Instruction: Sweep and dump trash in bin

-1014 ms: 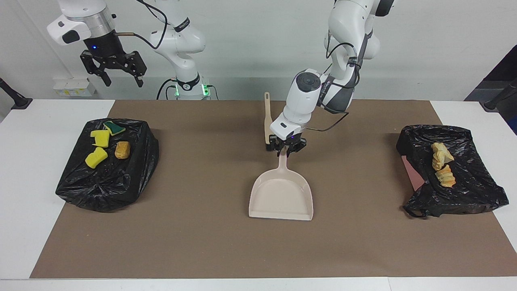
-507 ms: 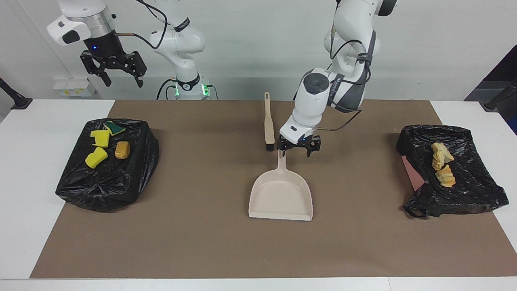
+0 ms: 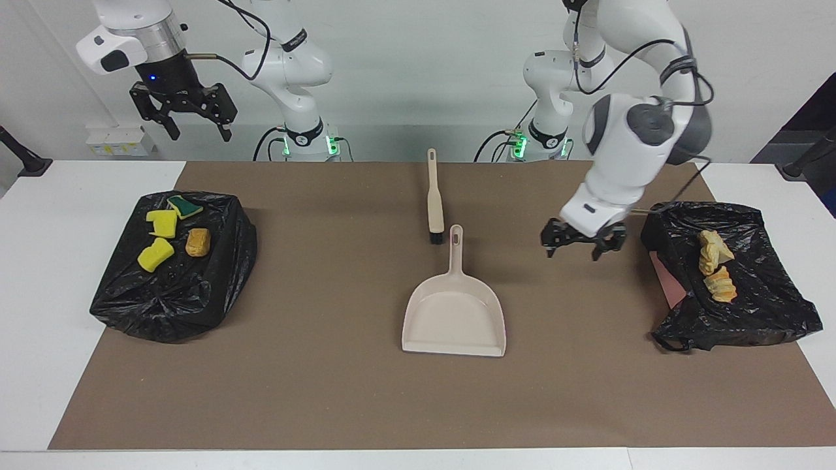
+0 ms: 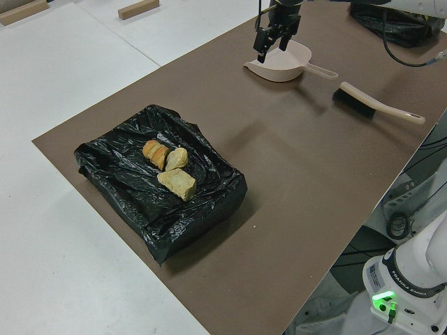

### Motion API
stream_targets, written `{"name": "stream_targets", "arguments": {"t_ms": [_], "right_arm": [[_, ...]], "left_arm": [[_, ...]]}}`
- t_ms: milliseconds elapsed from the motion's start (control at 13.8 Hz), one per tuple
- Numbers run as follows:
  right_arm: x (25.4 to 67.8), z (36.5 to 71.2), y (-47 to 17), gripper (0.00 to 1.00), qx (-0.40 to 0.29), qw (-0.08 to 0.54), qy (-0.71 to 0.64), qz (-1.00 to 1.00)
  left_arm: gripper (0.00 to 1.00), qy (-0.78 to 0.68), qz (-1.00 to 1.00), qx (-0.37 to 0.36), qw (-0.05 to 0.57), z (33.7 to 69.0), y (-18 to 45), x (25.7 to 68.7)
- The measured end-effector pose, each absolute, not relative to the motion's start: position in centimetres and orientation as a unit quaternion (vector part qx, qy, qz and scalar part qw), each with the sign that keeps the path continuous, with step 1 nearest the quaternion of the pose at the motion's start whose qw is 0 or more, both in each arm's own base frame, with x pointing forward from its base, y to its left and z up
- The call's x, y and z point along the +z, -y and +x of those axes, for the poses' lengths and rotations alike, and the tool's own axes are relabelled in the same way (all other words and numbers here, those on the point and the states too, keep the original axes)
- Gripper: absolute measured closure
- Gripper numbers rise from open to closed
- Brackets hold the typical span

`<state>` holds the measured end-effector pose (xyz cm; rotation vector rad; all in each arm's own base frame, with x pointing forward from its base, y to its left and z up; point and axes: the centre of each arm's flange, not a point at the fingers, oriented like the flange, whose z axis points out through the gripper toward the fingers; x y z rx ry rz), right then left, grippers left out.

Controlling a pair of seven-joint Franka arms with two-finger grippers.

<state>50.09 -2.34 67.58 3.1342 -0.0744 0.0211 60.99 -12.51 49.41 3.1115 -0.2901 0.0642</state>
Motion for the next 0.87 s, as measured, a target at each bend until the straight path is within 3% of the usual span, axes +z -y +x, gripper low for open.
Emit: {"name": "stream_targets", "arguments": {"t_ms": [580,870], "right_arm": [[67.5,50.1,2.3,0.0,0.006,0.0,0.023,1.0],[67.5,50.1,2.3,0.0,0.006,0.0,0.023,1.0]], "left_arm": [[0.0,0.108,0.994,-0.017,-0.002,58.6,7.8,57.6],[0.0,0.103,0.995,-0.019,-0.005,56.7,6.9,59.2]]}}
